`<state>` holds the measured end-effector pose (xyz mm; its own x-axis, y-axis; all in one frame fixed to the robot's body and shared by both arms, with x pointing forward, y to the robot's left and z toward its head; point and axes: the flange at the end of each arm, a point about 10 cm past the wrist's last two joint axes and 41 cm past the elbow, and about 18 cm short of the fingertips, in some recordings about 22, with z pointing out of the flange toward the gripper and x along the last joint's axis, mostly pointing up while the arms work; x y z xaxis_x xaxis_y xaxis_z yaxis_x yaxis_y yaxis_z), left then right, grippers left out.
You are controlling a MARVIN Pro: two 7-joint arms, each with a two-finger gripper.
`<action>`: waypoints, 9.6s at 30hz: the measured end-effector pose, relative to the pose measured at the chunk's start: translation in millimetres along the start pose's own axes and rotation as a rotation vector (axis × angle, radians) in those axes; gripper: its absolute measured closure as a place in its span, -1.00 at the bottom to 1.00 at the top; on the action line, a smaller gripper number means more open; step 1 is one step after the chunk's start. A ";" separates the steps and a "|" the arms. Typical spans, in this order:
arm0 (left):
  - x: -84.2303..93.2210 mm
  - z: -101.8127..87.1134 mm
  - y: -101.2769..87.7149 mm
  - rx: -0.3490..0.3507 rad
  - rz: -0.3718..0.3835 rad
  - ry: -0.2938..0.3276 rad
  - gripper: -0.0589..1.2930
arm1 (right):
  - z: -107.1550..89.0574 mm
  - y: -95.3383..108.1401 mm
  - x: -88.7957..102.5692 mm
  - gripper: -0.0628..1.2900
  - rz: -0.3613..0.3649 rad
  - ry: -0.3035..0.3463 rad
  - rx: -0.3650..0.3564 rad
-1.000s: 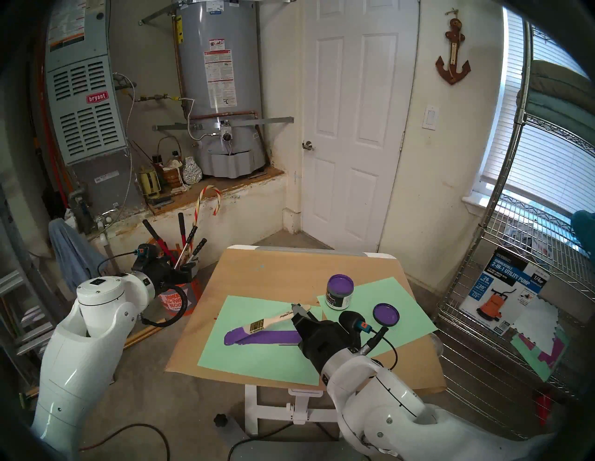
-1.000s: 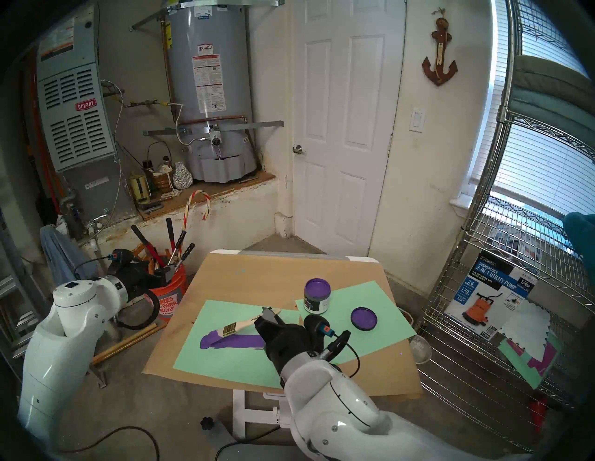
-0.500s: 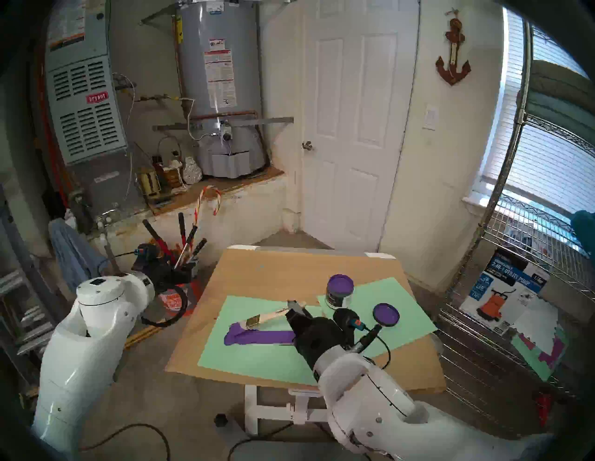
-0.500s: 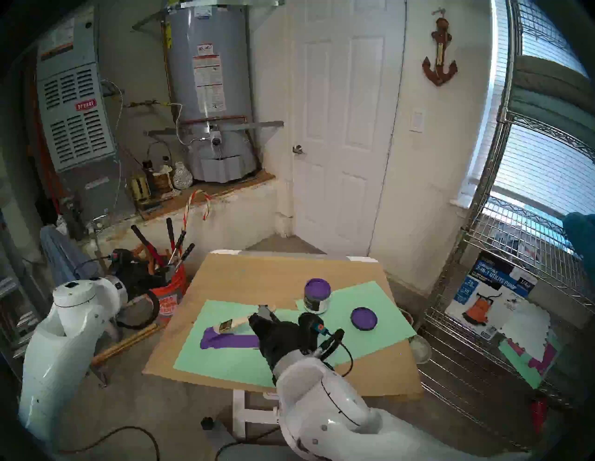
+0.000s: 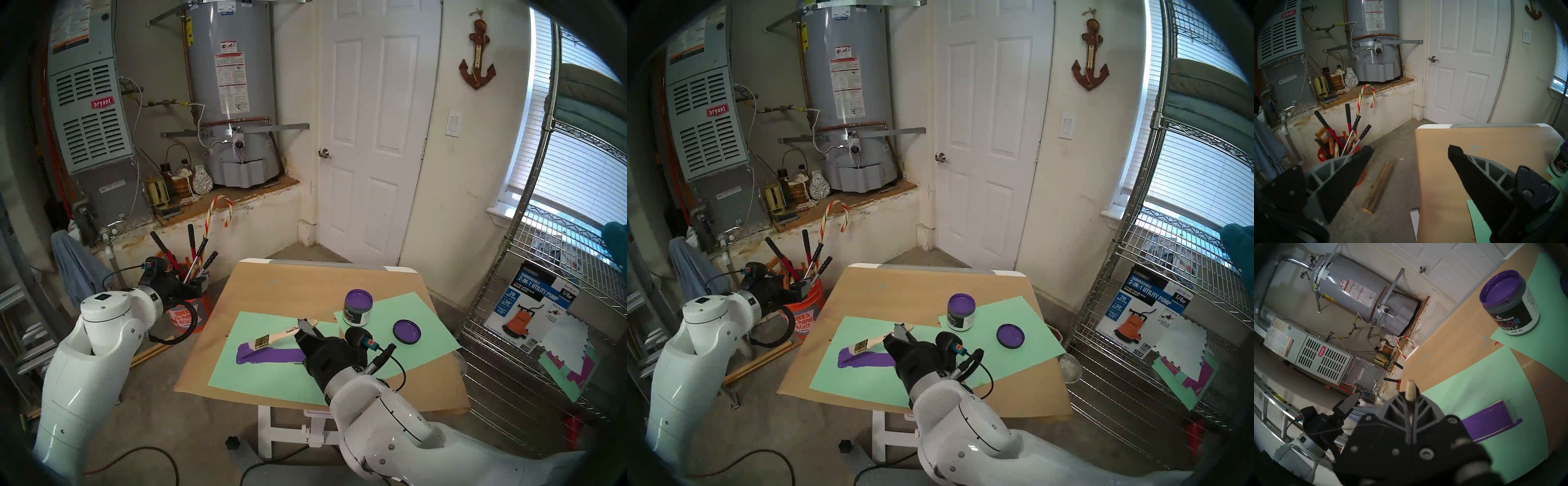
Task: Pick up brush, dip the brush into paint, and paint the wood
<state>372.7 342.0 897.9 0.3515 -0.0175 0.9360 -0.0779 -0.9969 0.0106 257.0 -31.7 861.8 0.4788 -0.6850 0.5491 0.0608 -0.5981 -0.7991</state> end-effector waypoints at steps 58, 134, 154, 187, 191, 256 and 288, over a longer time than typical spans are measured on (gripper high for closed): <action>0.0 0.0 0.0 0.000 0.000 0.000 -0.94 | -16.9 37.2 11.3 0.95 -0.125 0.058 -0.058; 0.0 0.0 0.1 0.000 0.000 0.000 -0.94 | -69.6 92.7 61.8 0.95 -0.277 0.138 -0.152; 0.0 0.0 0.1 0.000 0.000 0.000 -0.94 | -81.2 96.5 76.6 0.95 -0.276 0.157 -0.159; 0.0 0.0 0.1 0.000 0.000 0.000 -0.94 | -95.1 67.5 97.0 0.95 -0.210 0.166 -0.077; 0.0 0.0 0.1 0.000 0.000 0.000 -0.94 | -95.5 63.9 97.3 0.95 -0.186 0.168 -0.064; -0.6 0.3 0.0 -0.001 0.000 -0.002 -0.94 | -100.0 148.3 236.8 0.95 -0.008 0.592 -0.332; -1.0 0.5 0.0 -0.001 0.000 -0.003 -0.94 | -114.3 177.7 230.8 0.95 0.029 0.548 -0.365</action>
<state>372.8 341.9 896.8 0.3542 -0.0177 0.9350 -0.0786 -0.9968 0.0109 278.2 -343.6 874.5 -0.0457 -0.7579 0.6507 -0.2931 -0.6126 -0.7341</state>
